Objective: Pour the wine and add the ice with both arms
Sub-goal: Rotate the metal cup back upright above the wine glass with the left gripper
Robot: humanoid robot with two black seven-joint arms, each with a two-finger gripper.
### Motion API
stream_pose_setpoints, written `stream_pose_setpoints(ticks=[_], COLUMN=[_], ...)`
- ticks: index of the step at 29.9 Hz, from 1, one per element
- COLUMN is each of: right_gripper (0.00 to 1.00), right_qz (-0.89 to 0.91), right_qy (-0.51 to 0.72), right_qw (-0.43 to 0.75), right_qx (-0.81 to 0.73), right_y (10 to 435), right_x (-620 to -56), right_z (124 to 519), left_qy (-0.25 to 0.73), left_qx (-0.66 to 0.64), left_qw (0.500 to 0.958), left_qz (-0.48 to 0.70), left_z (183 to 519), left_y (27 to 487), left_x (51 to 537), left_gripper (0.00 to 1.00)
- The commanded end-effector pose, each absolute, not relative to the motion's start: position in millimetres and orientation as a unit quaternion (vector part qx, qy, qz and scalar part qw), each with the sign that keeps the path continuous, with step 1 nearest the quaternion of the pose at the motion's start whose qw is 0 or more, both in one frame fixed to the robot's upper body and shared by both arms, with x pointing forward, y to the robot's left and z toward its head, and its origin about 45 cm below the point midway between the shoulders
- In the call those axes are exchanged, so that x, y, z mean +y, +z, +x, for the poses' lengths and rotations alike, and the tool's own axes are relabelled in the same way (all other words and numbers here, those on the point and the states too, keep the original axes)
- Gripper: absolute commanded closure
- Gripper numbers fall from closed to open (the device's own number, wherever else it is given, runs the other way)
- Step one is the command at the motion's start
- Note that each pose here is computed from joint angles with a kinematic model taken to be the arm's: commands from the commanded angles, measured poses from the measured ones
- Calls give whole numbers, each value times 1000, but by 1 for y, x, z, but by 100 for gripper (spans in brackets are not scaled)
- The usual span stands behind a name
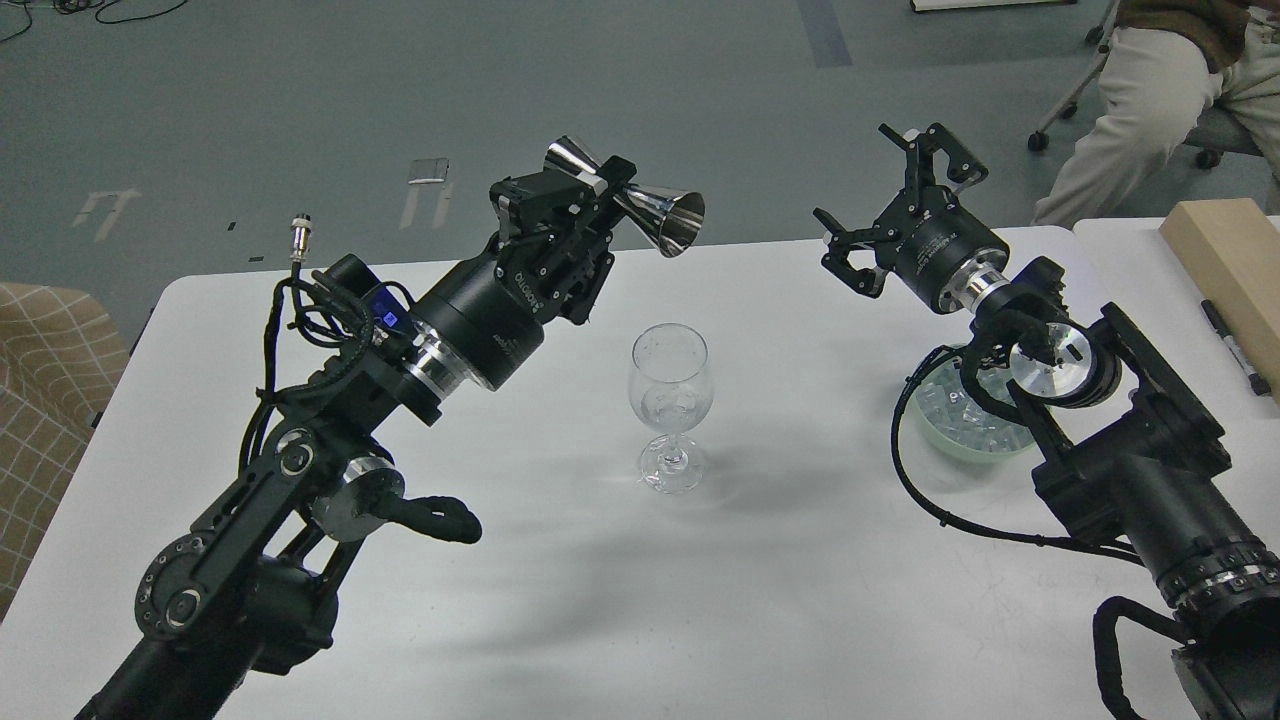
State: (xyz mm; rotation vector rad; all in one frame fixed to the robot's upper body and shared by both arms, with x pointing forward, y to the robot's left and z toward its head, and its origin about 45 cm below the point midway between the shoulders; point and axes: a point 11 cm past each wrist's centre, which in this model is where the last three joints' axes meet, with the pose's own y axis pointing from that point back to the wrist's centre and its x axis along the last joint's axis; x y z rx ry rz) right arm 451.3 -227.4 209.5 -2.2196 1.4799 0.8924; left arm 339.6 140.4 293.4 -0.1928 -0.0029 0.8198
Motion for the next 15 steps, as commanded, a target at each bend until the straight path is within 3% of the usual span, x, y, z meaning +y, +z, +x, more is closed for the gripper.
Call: stream_pose_setpoints(ticks=[1,15], right_gripper=[0,0], right_qz=[-778,-778], right_qy=[313,313], right_qw=[164,163], right_qx=[519,520], right_y=[210,209], right_x=[-228,-229], right_z=[451,451], left_qy=[399,401], left_qx=[-19,-52], left_qw=[912,911], left_qz=[-90,-84], left_z=[339,338], left_y=[294,296], left_x=[140,139], left_gripper=[99,99])
